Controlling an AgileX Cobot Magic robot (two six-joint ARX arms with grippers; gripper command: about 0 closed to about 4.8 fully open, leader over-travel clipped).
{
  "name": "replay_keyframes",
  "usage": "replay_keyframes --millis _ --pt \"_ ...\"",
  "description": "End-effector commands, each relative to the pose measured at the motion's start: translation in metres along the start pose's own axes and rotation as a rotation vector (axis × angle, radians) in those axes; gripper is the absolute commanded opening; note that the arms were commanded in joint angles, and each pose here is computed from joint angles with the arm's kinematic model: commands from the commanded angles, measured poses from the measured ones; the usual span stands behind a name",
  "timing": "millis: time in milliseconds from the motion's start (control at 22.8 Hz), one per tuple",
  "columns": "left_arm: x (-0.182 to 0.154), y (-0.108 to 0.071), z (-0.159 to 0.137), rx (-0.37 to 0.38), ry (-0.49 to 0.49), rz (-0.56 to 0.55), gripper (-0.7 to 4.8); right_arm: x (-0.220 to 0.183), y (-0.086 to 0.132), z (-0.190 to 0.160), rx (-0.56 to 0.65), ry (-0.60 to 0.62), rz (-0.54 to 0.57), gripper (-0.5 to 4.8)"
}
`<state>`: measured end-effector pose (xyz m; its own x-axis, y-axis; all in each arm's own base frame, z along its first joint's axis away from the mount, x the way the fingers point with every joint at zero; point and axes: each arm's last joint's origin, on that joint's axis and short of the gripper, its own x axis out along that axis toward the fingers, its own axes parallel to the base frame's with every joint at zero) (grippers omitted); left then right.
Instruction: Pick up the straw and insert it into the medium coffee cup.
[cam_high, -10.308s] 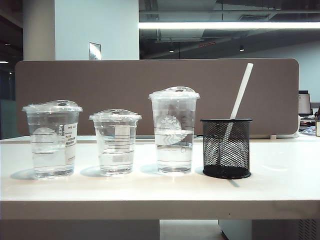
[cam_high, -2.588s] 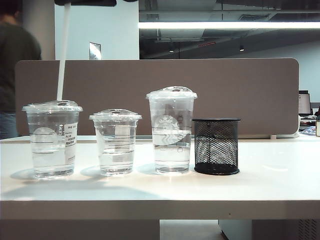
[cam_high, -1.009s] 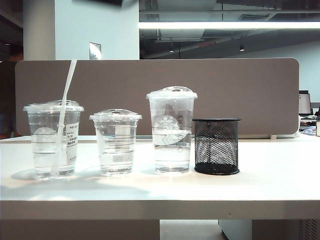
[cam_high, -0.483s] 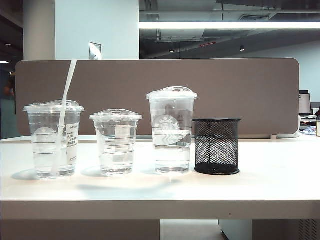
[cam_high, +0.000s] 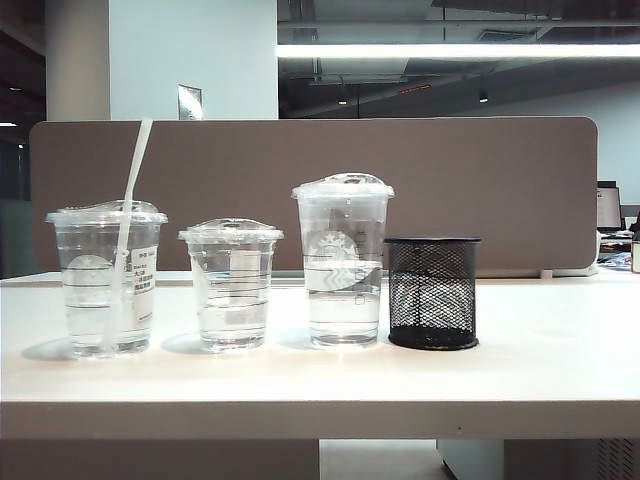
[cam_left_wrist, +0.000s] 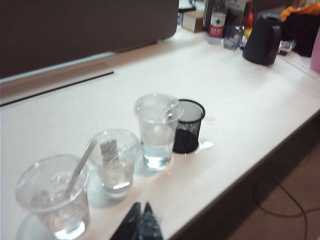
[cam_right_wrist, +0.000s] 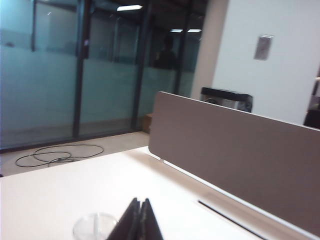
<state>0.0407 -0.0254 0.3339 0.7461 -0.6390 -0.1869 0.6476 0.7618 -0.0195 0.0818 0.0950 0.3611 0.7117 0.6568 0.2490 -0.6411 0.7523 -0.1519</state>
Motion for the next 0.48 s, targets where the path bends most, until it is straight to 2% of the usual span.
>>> replay_keyframes --millis 44,219,483 --pt "0.028 0.010 -0.016 -0.002 -0.105 0.001 -0.04 -0.031 0.000 -0.023 0.012 -0.024 -0.021 -0.05" --pt "0.058 0.019 -0.052 -0.018 -0.140 0.000 -0.04 -0.061 0.001 -0.054 0.010 -0.007 -0.018 -0.06" --pt "0.078 0.024 -0.098 -0.039 -0.086 0.007 -0.04 -0.082 0.006 -0.090 0.009 0.023 -0.007 -0.06"
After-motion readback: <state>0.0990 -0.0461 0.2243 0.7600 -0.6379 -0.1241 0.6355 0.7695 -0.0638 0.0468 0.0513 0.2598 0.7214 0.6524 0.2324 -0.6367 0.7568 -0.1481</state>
